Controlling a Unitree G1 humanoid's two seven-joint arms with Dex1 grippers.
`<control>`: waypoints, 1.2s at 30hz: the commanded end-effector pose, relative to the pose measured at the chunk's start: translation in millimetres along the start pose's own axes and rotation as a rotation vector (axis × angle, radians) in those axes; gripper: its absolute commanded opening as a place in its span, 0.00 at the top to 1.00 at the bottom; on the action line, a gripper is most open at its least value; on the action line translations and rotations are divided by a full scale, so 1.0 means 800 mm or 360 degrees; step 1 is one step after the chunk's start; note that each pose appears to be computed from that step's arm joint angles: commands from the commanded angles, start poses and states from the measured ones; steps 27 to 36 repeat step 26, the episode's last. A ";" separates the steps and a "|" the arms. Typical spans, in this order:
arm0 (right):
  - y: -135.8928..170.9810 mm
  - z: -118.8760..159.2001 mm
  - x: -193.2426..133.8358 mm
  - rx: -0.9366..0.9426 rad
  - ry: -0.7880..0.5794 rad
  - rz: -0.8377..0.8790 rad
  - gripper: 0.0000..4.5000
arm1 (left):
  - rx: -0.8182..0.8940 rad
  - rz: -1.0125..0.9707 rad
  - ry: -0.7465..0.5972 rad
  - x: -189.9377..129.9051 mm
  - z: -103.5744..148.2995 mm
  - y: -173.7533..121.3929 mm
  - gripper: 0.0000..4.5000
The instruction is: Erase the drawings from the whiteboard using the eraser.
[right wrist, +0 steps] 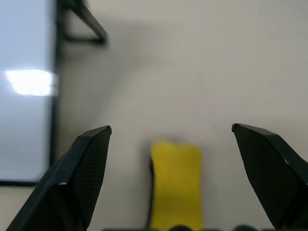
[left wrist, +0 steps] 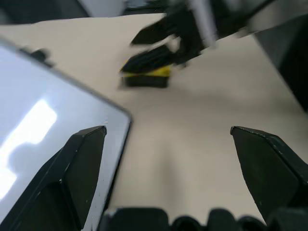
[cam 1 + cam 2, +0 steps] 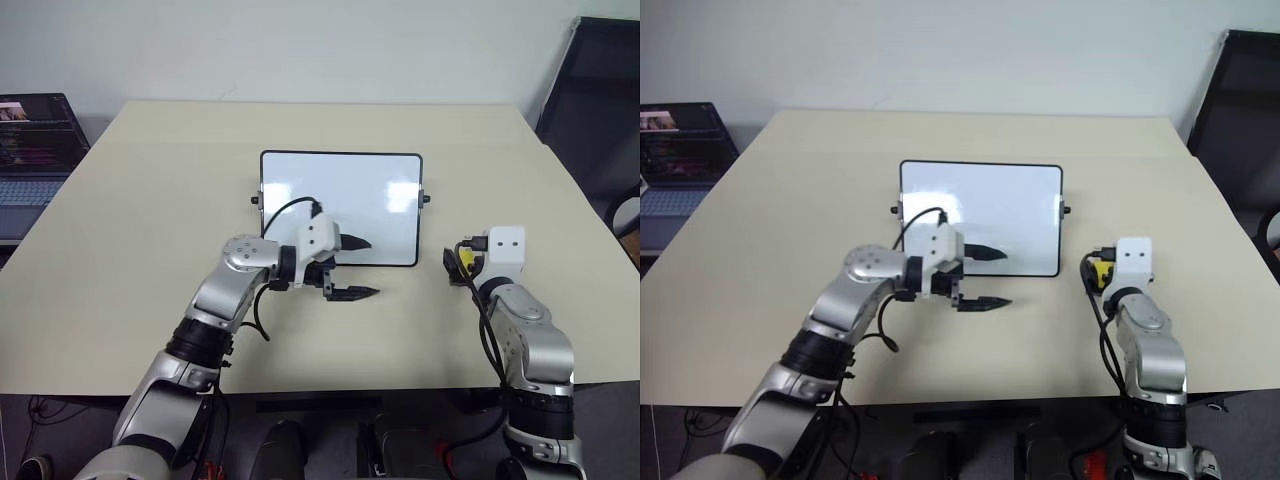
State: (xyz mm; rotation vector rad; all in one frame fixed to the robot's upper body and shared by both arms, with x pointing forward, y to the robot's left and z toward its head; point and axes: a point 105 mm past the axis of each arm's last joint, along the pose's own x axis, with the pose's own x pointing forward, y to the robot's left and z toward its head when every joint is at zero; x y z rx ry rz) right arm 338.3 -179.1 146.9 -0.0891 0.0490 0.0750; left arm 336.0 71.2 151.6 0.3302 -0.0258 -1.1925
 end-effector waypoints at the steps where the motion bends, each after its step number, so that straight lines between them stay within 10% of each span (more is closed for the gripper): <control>1: 0.022 0.033 -0.025 -0.0060 -0.0247 0.0123 0.01 | -0.0123 0.0451 -0.0145 -0.032 0.014 0.023 0.00; 12: 0.038 -0.036 -0.088 -0.0163 -0.0377 0.0203 0.01 | -0.0181 0.1625 -0.0099 -0.130 -0.036 0.008 0.00; 36: 0.021 -0.040 -0.096 -0.0122 -0.0309 0.0184 0.01 | -0.0108 0.1878 0.0008 -0.150 -0.054 -0.009 0.00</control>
